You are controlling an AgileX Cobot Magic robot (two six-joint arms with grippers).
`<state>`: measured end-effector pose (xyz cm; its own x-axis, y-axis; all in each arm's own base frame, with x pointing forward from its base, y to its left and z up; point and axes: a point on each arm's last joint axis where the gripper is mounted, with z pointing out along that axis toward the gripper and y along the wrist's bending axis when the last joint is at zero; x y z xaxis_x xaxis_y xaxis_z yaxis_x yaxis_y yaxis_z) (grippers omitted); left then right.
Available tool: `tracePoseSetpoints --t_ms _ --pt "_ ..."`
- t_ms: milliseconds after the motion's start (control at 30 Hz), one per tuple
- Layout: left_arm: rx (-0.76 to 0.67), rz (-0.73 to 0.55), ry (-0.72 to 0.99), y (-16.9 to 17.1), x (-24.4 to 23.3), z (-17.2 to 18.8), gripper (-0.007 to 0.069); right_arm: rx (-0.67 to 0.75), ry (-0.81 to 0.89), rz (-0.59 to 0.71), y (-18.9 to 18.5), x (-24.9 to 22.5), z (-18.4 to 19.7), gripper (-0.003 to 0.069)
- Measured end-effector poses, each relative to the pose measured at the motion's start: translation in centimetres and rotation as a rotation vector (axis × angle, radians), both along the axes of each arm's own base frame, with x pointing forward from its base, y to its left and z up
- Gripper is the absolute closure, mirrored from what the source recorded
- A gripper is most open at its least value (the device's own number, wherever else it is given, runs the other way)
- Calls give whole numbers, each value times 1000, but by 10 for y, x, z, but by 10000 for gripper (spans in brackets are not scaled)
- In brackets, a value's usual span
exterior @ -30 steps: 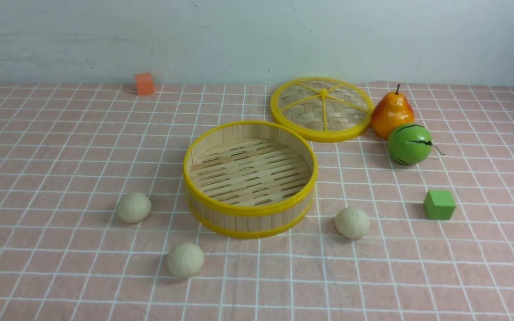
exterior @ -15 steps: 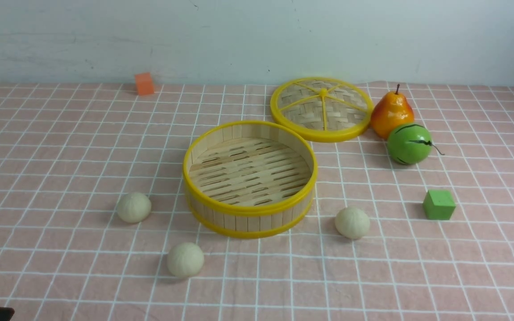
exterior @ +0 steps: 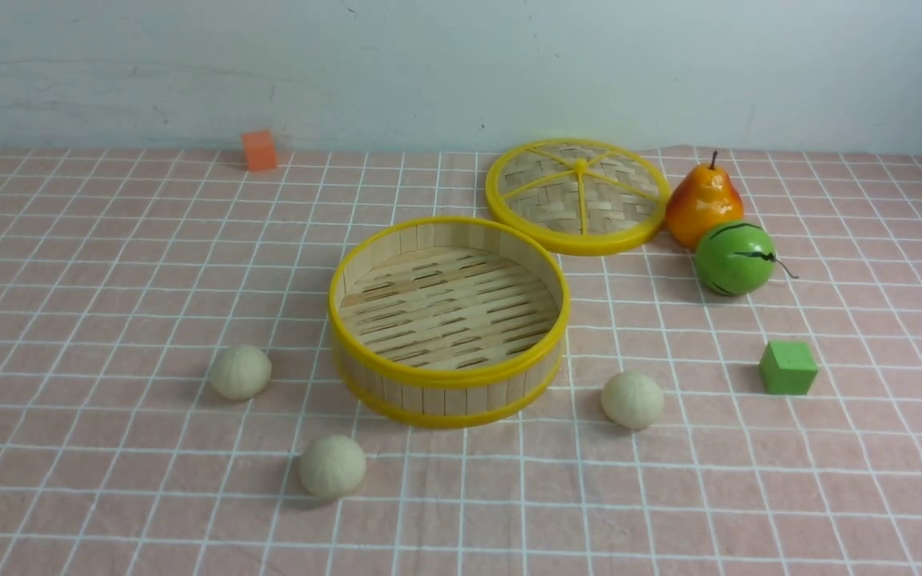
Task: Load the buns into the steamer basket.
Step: Use the left arm to grab a steamed stuffed bun
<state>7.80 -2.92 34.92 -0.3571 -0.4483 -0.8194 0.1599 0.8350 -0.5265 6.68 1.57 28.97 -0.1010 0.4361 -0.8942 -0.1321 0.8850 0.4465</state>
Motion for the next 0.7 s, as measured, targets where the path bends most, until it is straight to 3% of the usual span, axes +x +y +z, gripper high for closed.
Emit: tracePoseSetpoints --t_ms 100,233,433,500,633,700 --pt "133 -63 149 -1 29 24 638 -213 98 101 6 27 32 678" --pt "257 -138 305 -3 65 35 638 -341 241 292 18 62 58 678" --pt "363 -213 549 -17 131 32 638 -508 567 635 51 111 48 676" --pt "374 -216 588 -19 142 31 637 -534 629 680 58 118 44 676" --pt "436 -227 711 -25 188 17 558 -614 732 772 83 131 37 674" --pt "488 -215 764 -26 214 4 460 -653 745 804 94 131 35 671"
